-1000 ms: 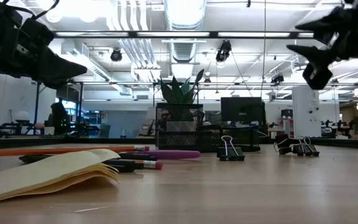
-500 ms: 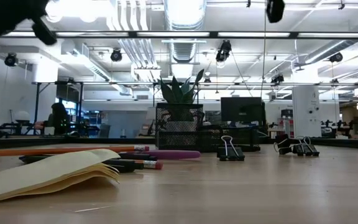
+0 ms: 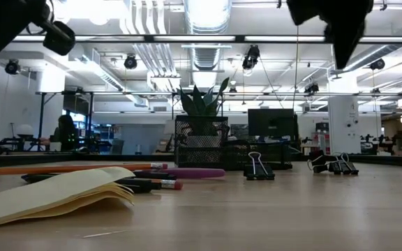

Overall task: Pick and place office supplies into organizer
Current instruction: Put the top right black clip into the black organizer

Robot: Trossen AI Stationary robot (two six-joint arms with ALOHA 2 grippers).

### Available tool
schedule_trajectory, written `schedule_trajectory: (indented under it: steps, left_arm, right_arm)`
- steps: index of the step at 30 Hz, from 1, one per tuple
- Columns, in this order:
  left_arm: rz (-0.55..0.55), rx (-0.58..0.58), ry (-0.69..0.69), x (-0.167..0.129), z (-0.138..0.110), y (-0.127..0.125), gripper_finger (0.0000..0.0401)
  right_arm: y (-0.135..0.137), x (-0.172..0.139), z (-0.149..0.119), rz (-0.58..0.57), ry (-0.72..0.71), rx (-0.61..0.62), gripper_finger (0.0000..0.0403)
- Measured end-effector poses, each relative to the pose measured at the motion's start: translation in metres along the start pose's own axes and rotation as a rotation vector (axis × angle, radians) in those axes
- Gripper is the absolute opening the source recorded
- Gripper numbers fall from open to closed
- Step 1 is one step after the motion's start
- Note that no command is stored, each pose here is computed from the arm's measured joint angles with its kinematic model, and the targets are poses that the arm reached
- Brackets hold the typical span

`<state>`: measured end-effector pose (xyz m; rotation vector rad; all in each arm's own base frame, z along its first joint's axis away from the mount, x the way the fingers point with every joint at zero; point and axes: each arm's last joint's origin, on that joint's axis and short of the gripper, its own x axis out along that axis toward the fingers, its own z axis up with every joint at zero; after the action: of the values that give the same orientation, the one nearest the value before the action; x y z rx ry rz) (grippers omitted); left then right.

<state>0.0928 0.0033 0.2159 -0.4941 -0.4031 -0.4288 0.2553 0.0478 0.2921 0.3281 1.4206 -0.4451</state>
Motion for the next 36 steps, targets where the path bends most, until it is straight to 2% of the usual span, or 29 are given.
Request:
schedule_trajectory:
  steps: [2, 7, 9, 12, 17, 23, 29, 33, 36]
  left_arm:
    - [-0.009, -0.006, 0.051, 0.000, -0.004, 0.001, 0.0000]
    - [0.072, -0.047, 0.173, -0.002, -0.016, 0.010, 0.0000]
    - [0.104, -0.052, 0.214, -0.003, -0.020, 0.013, 0.0000]
    - [0.159, -0.049, 0.243, -0.004, -0.025, 0.017, 0.0000]
    - [0.224, -0.002, 0.228, -0.003, -0.026, 0.021, 0.0000]
    - [0.339, 0.009, 0.188, -0.003, -0.026, 0.026, 0.0000]
    - [0.364, 0.008, 0.176, -0.003, -0.026, 0.027, 0.0000]
    - [0.363, 0.007, 0.172, -0.003, -0.025, 0.026, 0.0000]
    - [0.364, 0.008, 0.171, -0.002, -0.025, 0.026, 0.0000]
  right_arm:
    - [0.013, 0.015, 0.004, -0.081, 0.006, -0.131, 0.0169]
    - [0.028, 0.071, 0.013, -0.231, 0.129, -0.424, 0.0203]
    - [0.034, 0.087, 0.017, -0.234, 0.121, -0.531, 0.0217]
    - [0.036, 0.099, 0.020, -0.195, 0.075, -0.604, 0.0236]
    - [0.022, 0.107, 0.014, -0.077, 0.029, -0.569, 0.0260]
    - [-0.003, 0.117, 0.007, -0.051, 0.022, -0.471, 0.0274]
    - [-0.009, 0.136, 0.010, 0.067, -0.043, -0.393, 0.0265]
    - [-0.013, 0.152, 0.002, 0.053, 0.022, -0.396, 0.0253]
    - [-0.011, 0.154, 0.005, 0.068, -0.017, -0.391, 0.0244]
